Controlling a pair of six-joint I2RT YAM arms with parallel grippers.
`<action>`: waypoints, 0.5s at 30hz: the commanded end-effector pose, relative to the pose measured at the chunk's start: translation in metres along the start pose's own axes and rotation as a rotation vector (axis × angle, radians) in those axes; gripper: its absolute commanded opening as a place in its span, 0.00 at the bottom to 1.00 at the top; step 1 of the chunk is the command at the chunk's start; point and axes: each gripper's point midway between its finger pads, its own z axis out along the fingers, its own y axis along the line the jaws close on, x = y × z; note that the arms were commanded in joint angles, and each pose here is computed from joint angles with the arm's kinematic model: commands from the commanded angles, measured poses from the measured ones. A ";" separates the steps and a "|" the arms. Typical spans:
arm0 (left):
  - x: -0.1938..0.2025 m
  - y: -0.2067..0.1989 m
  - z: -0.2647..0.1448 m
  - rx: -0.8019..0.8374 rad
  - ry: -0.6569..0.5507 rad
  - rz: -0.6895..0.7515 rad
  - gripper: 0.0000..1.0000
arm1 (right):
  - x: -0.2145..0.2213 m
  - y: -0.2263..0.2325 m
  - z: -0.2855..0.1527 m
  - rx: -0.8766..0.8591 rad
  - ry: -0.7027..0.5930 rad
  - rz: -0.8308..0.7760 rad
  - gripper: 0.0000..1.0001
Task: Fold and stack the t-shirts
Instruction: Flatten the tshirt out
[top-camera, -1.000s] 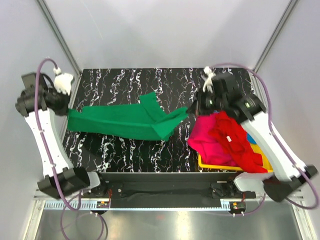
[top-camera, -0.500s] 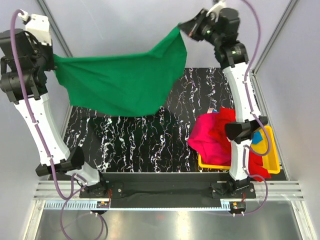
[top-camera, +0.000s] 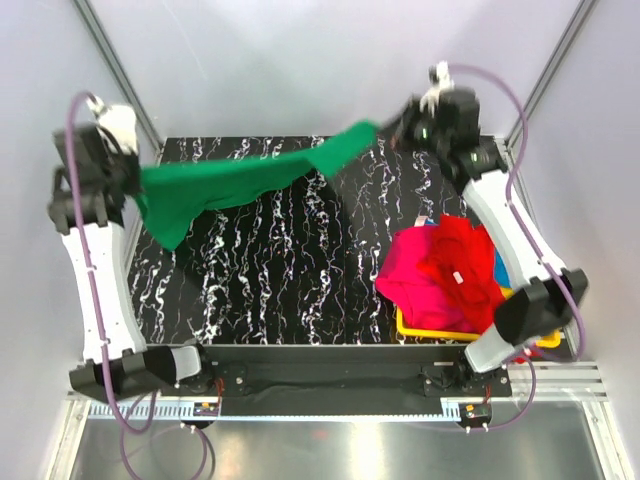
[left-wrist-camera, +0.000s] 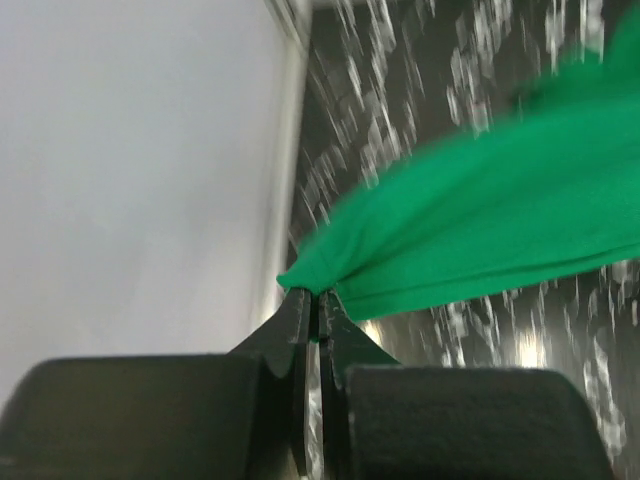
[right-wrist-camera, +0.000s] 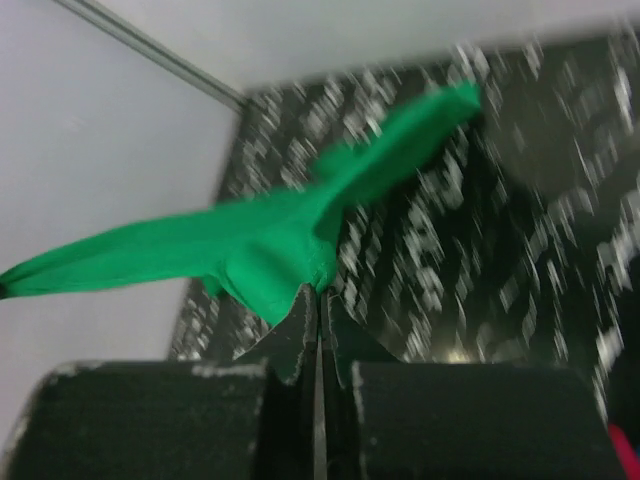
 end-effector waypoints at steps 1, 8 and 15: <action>0.051 -0.017 -0.013 0.063 0.050 0.028 0.00 | 0.048 -0.030 -0.045 0.111 0.024 0.005 0.00; 0.233 -0.042 -0.035 0.250 0.582 0.093 0.00 | 0.245 -0.075 -0.104 0.302 0.480 0.114 0.00; 0.373 -0.056 -0.098 0.406 1.074 0.287 0.00 | 0.327 -0.091 -0.162 0.423 0.781 0.106 0.00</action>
